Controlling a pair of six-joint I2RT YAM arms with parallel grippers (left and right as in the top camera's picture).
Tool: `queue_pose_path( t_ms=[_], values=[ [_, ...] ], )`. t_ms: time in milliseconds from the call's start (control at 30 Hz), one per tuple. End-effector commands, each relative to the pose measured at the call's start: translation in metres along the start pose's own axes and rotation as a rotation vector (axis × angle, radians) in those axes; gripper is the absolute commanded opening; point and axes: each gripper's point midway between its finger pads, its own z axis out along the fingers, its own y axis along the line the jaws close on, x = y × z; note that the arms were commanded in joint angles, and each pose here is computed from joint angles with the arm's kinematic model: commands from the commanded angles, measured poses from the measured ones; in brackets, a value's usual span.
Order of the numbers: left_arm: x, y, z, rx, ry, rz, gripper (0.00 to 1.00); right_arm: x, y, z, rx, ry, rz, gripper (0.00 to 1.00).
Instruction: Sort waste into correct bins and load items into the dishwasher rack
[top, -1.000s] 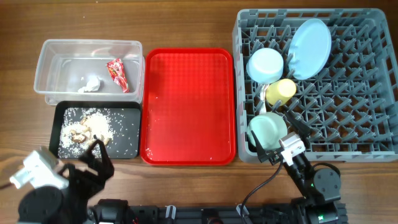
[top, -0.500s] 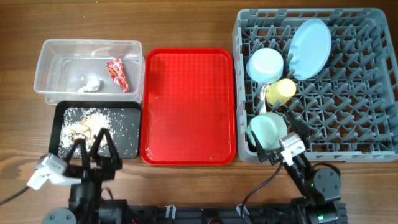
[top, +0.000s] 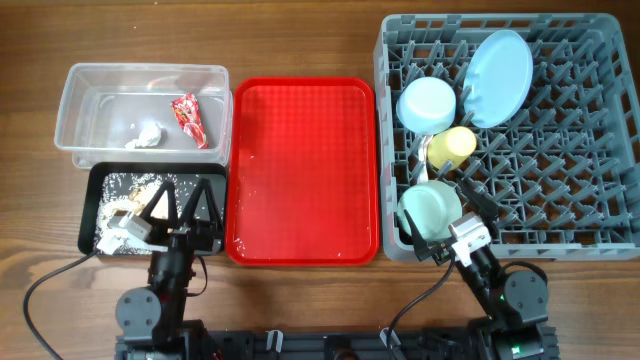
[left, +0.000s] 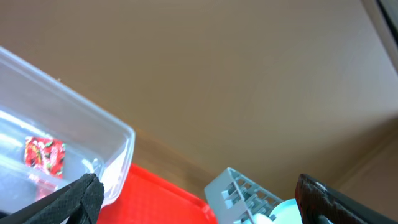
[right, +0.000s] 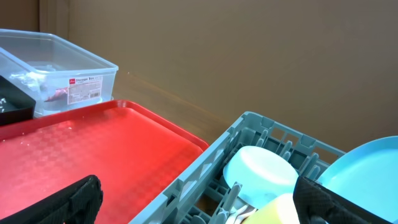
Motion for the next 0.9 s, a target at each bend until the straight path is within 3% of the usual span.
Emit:
queue_pose_path(
  t_ms=[0,133,333,867],
  values=[
    [0.021,0.026,0.000,-0.076,0.042,0.002,1.00,-0.003,0.001,-0.001,-0.006,-0.014,-0.015,1.00],
    [0.036,0.063,-0.007,-0.251,0.083,-0.005,1.00,-0.003,0.001,-0.001,-0.006,-0.014,-0.016,1.00],
    [0.037,0.061,-0.007,-0.227,0.119,0.253,1.00,-0.003,0.001,-0.001,-0.007,-0.014,-0.015,1.00],
    [0.037,0.061,-0.007,-0.227,0.118,0.253,1.00,-0.003,0.001,-0.001,-0.006,-0.014,-0.016,1.00]
  ],
)
